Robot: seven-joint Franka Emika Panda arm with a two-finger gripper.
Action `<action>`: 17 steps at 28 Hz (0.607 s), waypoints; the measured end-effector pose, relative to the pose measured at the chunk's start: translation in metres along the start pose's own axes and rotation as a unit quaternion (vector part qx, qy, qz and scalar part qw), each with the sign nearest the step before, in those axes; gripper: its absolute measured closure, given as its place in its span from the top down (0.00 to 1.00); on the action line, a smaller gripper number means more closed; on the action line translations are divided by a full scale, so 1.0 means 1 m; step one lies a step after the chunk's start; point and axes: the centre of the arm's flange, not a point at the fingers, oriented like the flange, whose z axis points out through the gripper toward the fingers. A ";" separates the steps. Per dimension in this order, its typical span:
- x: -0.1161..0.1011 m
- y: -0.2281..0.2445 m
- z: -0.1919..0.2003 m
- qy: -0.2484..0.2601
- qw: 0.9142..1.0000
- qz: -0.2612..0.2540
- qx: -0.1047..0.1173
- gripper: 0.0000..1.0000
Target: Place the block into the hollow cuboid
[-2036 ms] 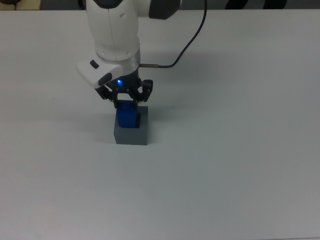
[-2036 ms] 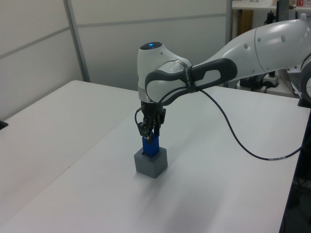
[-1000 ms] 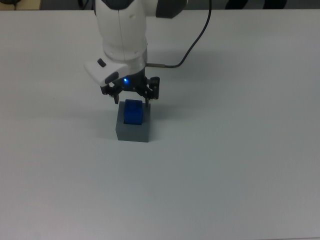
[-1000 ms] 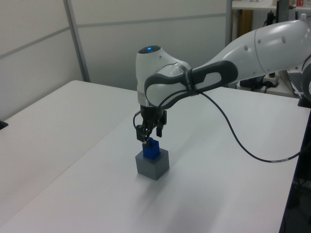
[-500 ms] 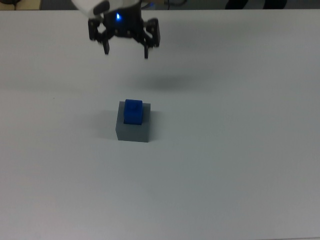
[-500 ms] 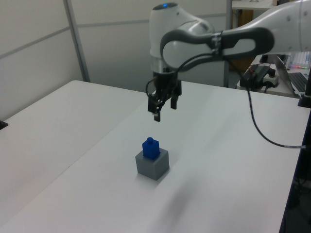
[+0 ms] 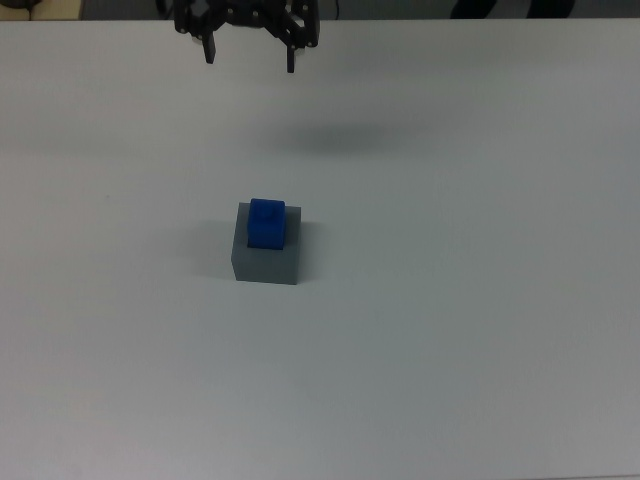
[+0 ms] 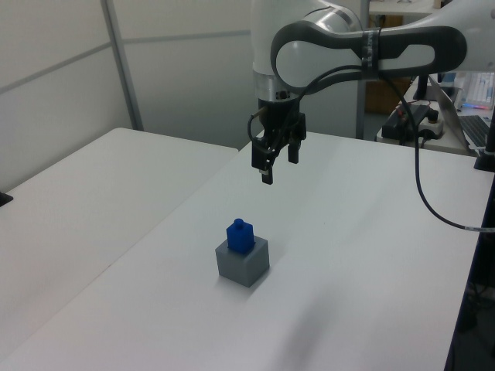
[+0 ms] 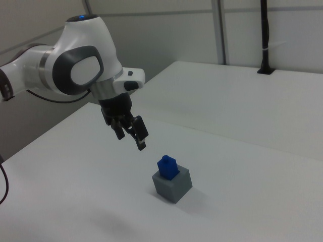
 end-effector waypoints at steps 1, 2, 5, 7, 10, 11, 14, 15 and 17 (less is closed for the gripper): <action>0.000 0.000 0.000 0.000 1.000 0.000 0.000 1.00; 0.000 0.000 0.001 -0.001 1.000 0.000 0.000 1.00; 0.000 0.000 0.001 -0.001 1.000 0.000 0.000 1.00; 0.000 0.000 0.001 -0.001 1.000 0.000 0.000 1.00; 0.000 0.000 0.001 -0.001 1.000 0.000 0.000 1.00; 0.000 0.000 0.001 -0.001 1.000 0.000 0.000 1.00; 0.000 0.000 0.001 -0.002 1.000 0.000 0.000 1.00; 0.000 0.000 0.002 -0.002 1.000 0.000 0.000 1.00; 0.000 0.001 0.002 -0.002 1.000 0.000 -0.001 1.00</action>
